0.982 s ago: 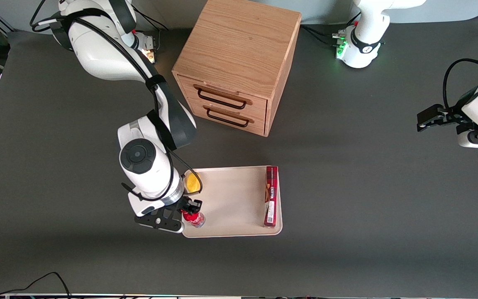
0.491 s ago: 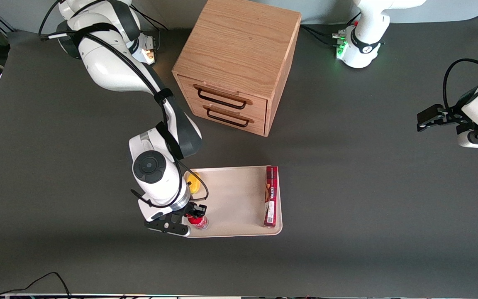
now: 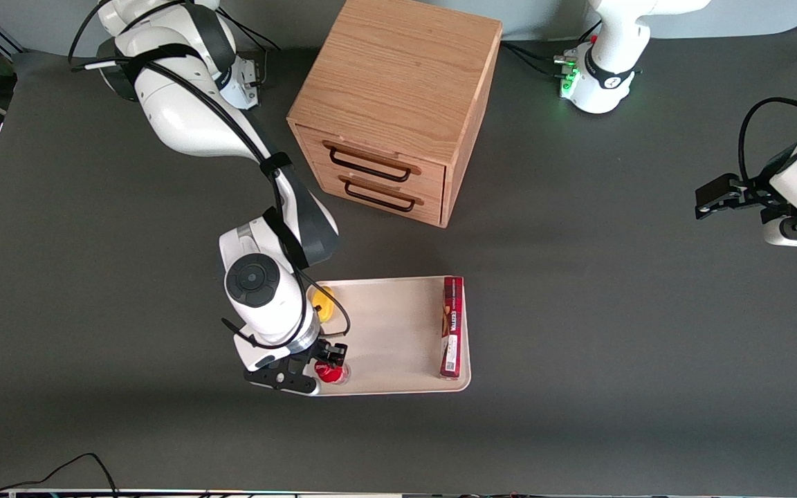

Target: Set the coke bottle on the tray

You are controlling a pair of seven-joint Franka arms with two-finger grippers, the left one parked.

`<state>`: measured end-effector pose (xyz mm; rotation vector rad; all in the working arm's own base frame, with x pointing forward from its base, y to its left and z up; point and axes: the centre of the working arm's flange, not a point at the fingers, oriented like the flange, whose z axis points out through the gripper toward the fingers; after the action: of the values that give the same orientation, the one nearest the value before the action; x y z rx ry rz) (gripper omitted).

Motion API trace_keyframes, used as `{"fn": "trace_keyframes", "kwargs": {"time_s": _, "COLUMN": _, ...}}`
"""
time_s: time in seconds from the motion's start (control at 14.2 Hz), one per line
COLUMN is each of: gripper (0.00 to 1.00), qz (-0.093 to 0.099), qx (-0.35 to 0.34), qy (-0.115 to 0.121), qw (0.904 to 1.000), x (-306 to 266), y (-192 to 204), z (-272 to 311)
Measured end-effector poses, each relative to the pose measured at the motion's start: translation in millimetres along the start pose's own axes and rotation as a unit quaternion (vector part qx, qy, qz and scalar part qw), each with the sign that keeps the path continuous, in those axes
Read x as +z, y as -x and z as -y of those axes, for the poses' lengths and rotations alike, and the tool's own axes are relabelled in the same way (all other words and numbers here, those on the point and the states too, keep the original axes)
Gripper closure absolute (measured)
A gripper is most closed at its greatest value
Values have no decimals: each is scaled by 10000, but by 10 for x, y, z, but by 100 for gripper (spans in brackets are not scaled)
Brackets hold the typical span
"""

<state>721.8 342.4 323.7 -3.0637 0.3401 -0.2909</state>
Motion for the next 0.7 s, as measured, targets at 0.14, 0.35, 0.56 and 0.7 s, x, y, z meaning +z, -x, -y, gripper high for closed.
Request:
{"fn": "trace_keyframes", "kwargs": {"time_s": 0.14, "gripper": 13, "qz": -38, "qx": -1, "qy": -24, "qw": 10000, "x": -44, "y": -17, "z": 11}}
{"fn": "trace_keyframes", "kwargs": {"time_s": 0.35, "gripper": 0, "qz": 77, "qx": 16, "qy": 77, "qw": 9999, "x": -226, "y": -29, "z": -14}}
{"fn": "trace_keyframes", "kwargs": {"time_s": 0.56, "gripper": 0, "qz": 354, "qx": 23, "qy": 281, "qw": 9990, "x": -647, "y": 1, "z": -84}}
{"fn": "trace_keyframes", "kwargs": {"time_s": 0.7, "gripper": 0, "qz": 568, "qx": 4, "qy": 354, "qw": 9978, "x": -984, "y": 56, "z": -157}}
